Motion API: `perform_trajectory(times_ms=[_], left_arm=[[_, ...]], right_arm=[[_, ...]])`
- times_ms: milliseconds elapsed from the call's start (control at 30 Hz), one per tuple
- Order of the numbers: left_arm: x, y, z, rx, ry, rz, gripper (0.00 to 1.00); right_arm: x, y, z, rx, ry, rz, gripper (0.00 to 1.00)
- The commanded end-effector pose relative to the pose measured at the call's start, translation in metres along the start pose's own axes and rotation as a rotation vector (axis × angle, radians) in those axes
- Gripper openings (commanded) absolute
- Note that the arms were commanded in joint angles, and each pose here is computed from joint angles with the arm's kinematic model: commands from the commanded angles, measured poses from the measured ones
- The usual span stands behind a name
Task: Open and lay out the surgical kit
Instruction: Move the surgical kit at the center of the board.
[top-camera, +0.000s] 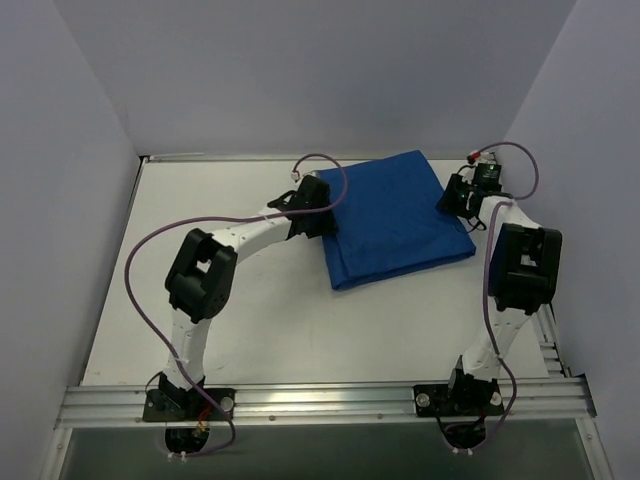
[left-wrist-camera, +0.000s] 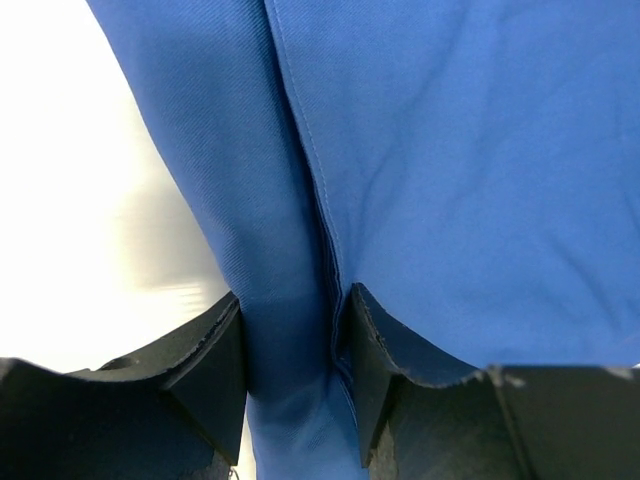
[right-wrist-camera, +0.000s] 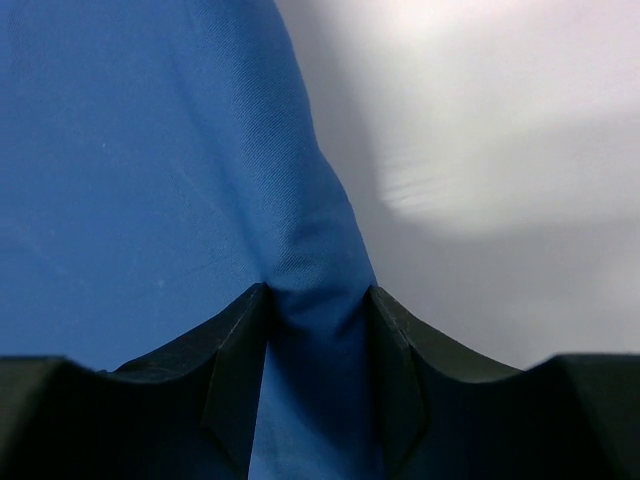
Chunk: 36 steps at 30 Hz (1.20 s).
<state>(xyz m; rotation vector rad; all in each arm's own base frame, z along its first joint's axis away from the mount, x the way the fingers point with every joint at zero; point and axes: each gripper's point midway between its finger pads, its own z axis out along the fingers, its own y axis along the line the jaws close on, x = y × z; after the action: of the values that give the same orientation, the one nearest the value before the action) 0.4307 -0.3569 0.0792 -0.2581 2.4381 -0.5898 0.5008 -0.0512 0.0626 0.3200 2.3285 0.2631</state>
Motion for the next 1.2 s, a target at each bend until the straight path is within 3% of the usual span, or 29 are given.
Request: perform_trajectory(times_ms=[0,233,433,767,1167], left_arm=[[-0.015,0.031,-0.02,0.027,0.038,0.14,0.27],[-0.021,0.092,-0.044,-0.019,0.137,0.241,0.27],[-0.022,0.117,-0.068,-0.092,0.162,0.325,0.27],[-0.017,0.163,-0.091,-0.183,0.188,0.279,0.27],[-0.033,0.169,-0.09,-0.171,0.152,0.262,0.28]], right_arm=[[0.045,0.06,-0.015,-0.098,0.12,0.064,0.2],[0.075,0.117,-0.036,-0.138,0.116,0.071,0.2],[0.099,0.158,-0.062,-0.14,0.091,0.07,0.2],[0.137,0.169,-0.067,-0.164,0.139,0.02,0.2],[0.139,0.168,-0.07,-0.152,0.128,0.032,0.21]])
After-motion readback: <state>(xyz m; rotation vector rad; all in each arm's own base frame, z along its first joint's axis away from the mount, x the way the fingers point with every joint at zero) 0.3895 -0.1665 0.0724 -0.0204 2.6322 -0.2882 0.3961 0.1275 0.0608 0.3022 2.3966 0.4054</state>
